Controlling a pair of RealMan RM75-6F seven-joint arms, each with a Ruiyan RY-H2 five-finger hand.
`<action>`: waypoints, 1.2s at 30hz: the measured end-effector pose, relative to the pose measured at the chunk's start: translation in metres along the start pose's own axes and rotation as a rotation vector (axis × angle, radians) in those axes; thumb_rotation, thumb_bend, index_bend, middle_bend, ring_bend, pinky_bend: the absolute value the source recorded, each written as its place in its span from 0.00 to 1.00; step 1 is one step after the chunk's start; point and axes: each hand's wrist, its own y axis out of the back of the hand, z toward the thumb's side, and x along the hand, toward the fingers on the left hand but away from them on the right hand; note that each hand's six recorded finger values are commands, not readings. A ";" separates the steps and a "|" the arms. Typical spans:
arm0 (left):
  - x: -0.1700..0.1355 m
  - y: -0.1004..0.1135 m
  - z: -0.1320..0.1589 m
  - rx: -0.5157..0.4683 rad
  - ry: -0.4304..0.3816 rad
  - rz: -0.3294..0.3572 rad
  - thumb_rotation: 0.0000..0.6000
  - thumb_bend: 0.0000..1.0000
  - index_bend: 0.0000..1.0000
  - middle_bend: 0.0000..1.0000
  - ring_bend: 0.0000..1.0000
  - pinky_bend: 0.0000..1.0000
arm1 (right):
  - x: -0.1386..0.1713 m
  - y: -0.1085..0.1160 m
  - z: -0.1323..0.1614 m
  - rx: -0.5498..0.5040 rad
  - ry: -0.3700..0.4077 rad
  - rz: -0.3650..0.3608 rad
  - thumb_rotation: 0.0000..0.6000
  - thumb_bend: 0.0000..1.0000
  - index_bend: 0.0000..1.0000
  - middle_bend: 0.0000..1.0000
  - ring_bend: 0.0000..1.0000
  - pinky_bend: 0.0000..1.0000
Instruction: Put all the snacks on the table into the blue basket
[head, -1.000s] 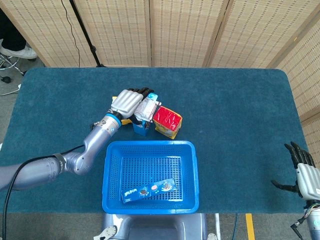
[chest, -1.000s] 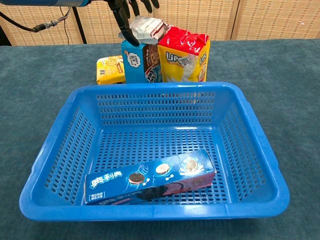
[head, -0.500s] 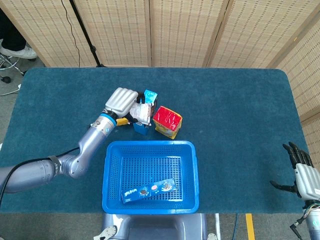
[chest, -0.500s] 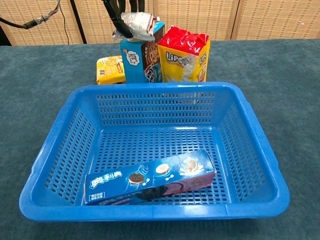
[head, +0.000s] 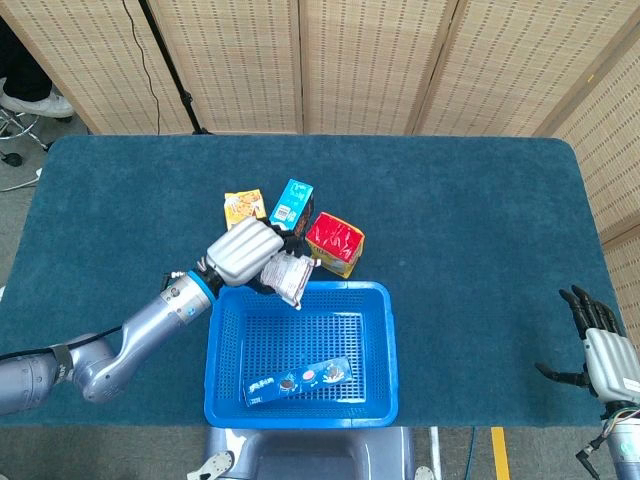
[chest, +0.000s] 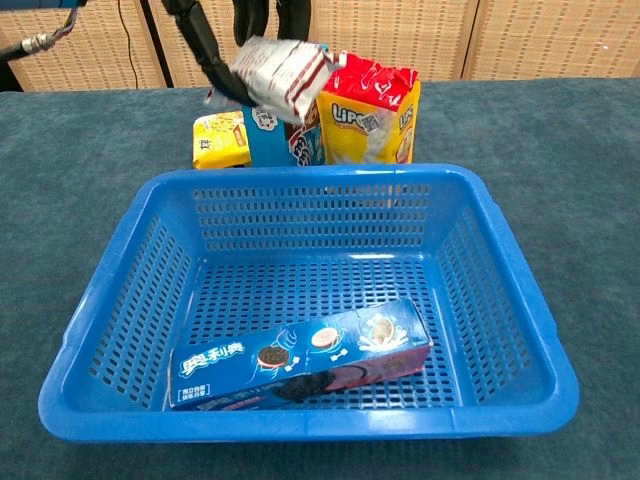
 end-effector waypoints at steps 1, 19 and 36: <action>-0.005 -0.007 0.003 0.001 -0.020 -0.009 1.00 0.06 0.43 0.44 0.47 0.44 | 0.000 0.000 0.000 0.001 -0.001 0.001 1.00 0.00 0.00 0.00 0.00 0.00; -0.052 -0.060 0.000 -0.113 -0.053 -0.112 1.00 0.00 0.00 0.00 0.00 0.06 | -0.019 0.008 0.007 0.010 0.051 -0.028 1.00 0.00 0.00 0.00 0.00 0.00; -0.193 -0.009 -0.143 -0.011 0.450 0.163 1.00 0.00 0.00 0.00 0.00 0.03 | -0.083 0.042 0.118 -0.143 0.445 0.015 1.00 0.00 0.00 0.00 0.00 0.00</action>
